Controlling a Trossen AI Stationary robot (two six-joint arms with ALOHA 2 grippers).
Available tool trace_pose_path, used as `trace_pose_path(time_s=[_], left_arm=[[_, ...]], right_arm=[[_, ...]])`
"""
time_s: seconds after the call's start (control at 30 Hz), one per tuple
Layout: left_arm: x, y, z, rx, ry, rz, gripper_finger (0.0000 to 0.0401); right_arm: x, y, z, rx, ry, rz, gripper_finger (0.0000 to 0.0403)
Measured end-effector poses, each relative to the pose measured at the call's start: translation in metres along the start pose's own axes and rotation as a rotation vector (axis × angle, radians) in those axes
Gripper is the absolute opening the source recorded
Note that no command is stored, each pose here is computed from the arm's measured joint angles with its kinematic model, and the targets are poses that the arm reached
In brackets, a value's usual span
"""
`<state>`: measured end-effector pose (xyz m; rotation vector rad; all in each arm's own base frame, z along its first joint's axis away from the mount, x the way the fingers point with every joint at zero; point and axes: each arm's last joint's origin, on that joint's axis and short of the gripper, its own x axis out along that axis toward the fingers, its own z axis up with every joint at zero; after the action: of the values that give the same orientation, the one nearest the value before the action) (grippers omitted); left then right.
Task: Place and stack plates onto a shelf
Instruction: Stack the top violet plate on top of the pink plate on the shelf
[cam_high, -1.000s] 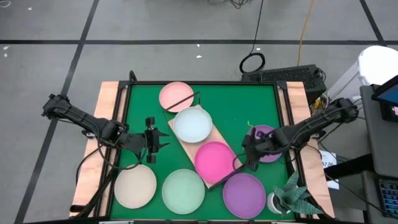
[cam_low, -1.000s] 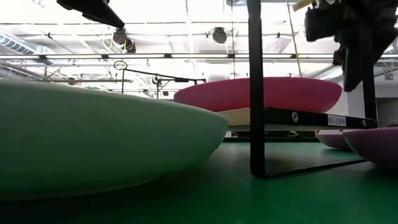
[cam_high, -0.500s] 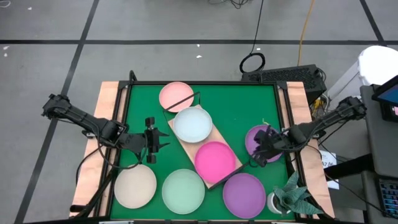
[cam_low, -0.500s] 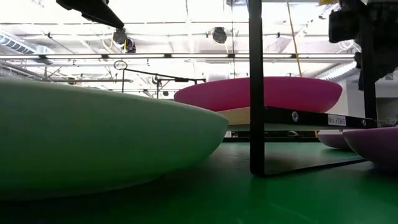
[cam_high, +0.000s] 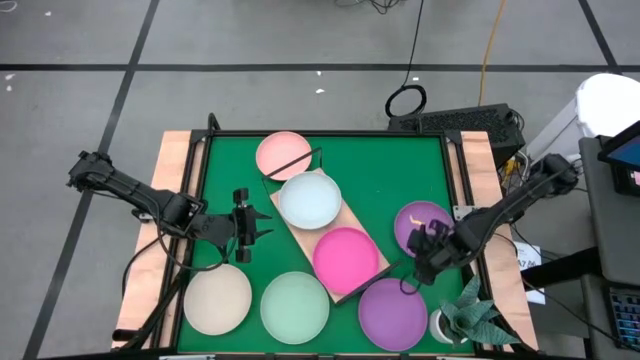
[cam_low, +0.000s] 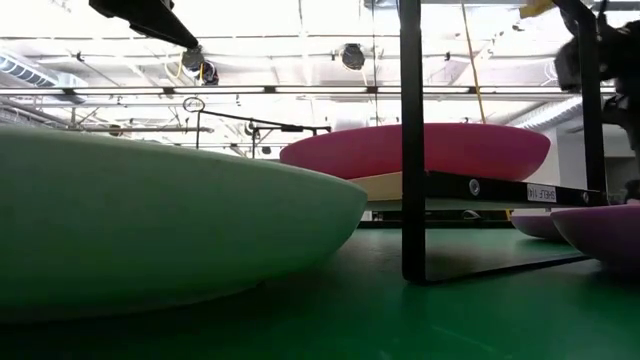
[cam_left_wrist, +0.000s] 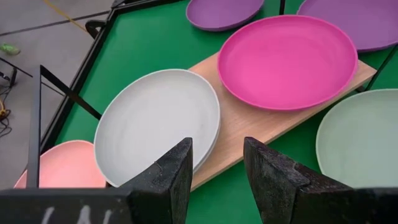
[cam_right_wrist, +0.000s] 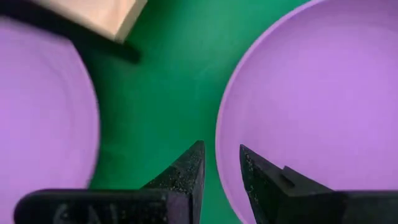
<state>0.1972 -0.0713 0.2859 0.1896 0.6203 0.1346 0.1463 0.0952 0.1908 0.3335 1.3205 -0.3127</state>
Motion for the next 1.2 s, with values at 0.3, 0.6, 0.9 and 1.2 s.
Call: trace_pose_path(time_s=[0.3,0.6,0.9,1.2], left_arm=[[0.0,0.0,0.0,0.008,0.0,0.0,0.0149],[0.0,0.0,0.0,0.015,-0.001,0.0,0.0149],[0.0,0.0,0.0,0.02,-0.001,0.0,0.0149],[0.0,-0.001,0.006,0.096,-0.054,-0.003,0.0149]], right_arm=[[0.02,0.011,-0.004,-0.133,0.053,-0.094,0.0084],[0.035,0.015,-0.004,-0.238,0.085,-0.169,0.0084],[0.043,0.009,-0.009,-0.224,0.107,-0.209,0.0011],[0.012,0.02,0.006,-0.266,0.029,-0.216,0.0003]])
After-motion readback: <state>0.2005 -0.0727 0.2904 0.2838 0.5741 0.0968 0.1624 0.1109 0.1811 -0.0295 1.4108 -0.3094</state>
